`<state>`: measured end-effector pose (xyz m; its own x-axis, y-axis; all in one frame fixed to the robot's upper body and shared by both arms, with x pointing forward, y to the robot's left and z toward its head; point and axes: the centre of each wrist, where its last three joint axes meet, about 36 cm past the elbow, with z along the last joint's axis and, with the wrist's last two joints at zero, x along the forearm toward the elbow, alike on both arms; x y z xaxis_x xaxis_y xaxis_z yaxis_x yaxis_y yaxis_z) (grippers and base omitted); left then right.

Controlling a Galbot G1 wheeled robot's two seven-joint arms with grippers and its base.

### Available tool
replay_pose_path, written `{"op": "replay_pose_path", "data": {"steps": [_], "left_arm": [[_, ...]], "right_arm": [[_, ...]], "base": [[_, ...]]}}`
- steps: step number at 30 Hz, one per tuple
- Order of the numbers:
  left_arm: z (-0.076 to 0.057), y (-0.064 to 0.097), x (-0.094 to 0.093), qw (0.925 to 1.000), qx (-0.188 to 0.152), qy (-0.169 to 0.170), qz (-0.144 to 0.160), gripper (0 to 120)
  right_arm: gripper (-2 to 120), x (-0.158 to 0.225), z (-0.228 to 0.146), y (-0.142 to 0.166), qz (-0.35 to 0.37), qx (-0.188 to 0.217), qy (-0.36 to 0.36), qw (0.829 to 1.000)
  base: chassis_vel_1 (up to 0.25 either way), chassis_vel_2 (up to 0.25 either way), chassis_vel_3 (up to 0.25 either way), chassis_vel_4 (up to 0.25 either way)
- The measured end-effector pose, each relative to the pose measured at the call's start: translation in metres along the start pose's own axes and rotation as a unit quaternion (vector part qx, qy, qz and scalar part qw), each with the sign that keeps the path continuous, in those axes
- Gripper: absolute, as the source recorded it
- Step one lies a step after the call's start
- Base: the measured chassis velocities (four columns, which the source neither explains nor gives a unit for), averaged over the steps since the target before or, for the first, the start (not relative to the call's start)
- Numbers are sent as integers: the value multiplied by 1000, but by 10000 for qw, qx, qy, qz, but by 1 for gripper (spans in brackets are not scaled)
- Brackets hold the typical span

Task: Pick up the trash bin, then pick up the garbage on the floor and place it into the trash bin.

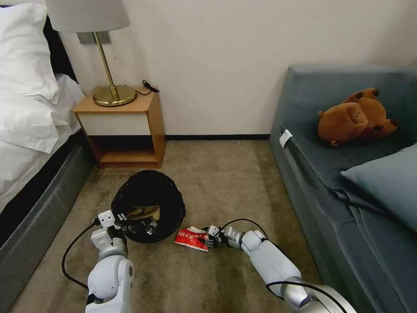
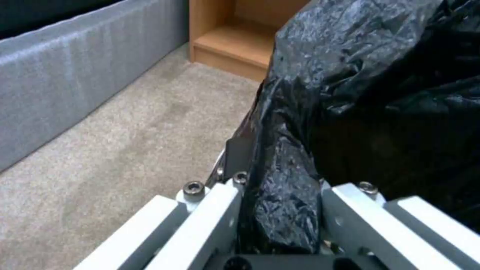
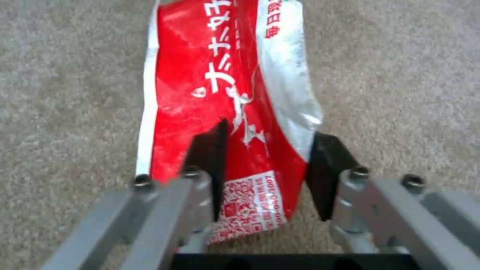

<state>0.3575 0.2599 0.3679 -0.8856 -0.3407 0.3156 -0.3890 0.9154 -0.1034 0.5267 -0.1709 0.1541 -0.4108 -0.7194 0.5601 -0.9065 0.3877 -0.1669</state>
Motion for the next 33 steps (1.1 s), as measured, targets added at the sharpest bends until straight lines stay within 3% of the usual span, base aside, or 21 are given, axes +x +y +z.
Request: {"op": "replay_pose_path", "data": {"steps": [5, 9, 25, 33], "left_arm": [[-1, -2, -1, 10000, 2, -14, 18, 2], [-1, -2, -1, 10000, 4, -20, 19, 2], [-1, -5, -5, 10000, -9, -23, 47, 2], [-5, -6, -5, 10000, 8, -53, 50, 2]], "right_arm": [[8, 0, -1, 0, 36, -10, -37, 10000], [0, 1, -1, -2, 58, -5, -53, 10000], [0, 4, -6, -6, 111, 39, -143, 9998], [0, 18, -14, -33, 668, -128, -425, 9968]], "base": [[0, 0, 0, 0], [0, 0, 0, 0], [0, 0, 0, 0], [0, 0, 0, 0]]}}
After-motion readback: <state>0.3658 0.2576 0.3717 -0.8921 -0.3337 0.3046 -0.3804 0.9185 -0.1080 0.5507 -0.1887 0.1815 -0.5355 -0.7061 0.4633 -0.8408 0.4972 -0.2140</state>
